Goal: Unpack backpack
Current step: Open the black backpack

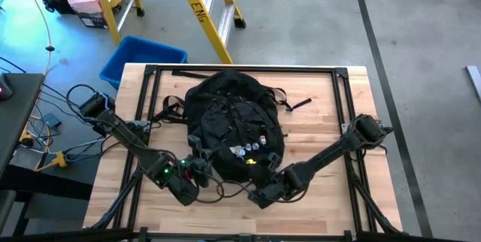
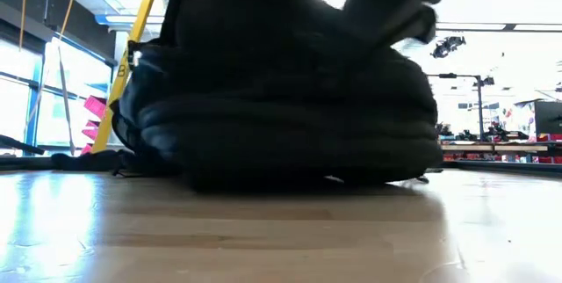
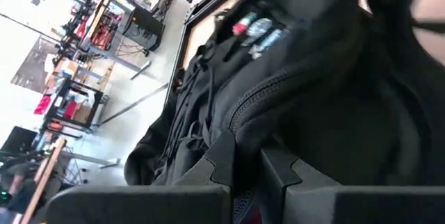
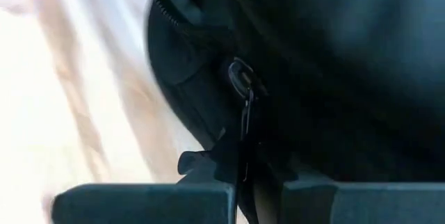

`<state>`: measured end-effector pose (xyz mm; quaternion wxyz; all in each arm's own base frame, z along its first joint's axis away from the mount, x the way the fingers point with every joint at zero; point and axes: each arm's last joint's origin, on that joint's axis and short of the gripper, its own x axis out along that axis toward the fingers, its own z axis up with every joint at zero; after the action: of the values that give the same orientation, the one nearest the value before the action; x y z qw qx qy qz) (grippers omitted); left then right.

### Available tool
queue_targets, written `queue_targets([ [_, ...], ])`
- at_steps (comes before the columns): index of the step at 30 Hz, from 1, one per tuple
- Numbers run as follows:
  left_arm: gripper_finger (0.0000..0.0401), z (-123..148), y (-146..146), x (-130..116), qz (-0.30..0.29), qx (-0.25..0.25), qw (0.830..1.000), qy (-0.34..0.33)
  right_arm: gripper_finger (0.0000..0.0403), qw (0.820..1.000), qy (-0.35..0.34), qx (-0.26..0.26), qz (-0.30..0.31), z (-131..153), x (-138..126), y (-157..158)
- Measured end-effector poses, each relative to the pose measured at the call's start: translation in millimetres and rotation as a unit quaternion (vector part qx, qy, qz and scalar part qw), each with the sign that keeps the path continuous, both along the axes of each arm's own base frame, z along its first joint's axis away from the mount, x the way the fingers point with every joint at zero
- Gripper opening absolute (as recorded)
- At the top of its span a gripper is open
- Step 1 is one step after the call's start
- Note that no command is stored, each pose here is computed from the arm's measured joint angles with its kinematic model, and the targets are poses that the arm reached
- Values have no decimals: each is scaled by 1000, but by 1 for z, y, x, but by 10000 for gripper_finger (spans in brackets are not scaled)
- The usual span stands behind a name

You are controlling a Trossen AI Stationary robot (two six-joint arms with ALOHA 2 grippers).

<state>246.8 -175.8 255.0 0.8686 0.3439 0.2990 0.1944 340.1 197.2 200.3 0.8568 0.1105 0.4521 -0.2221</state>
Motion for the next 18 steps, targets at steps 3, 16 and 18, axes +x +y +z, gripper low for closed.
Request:
queue_targets([
  [3,5,0,-1,-6,4,15,1000,-1,0,999,28,-16,-21,3,-13,-2],
  [16,4,6,6,-18,28,25,999,-15,0,1000,22,-10,-2,40,-41,0],
  [18,4,6,5,-18,29,25,999,-19,0,1000,3,6,23,52,-44,3],
])
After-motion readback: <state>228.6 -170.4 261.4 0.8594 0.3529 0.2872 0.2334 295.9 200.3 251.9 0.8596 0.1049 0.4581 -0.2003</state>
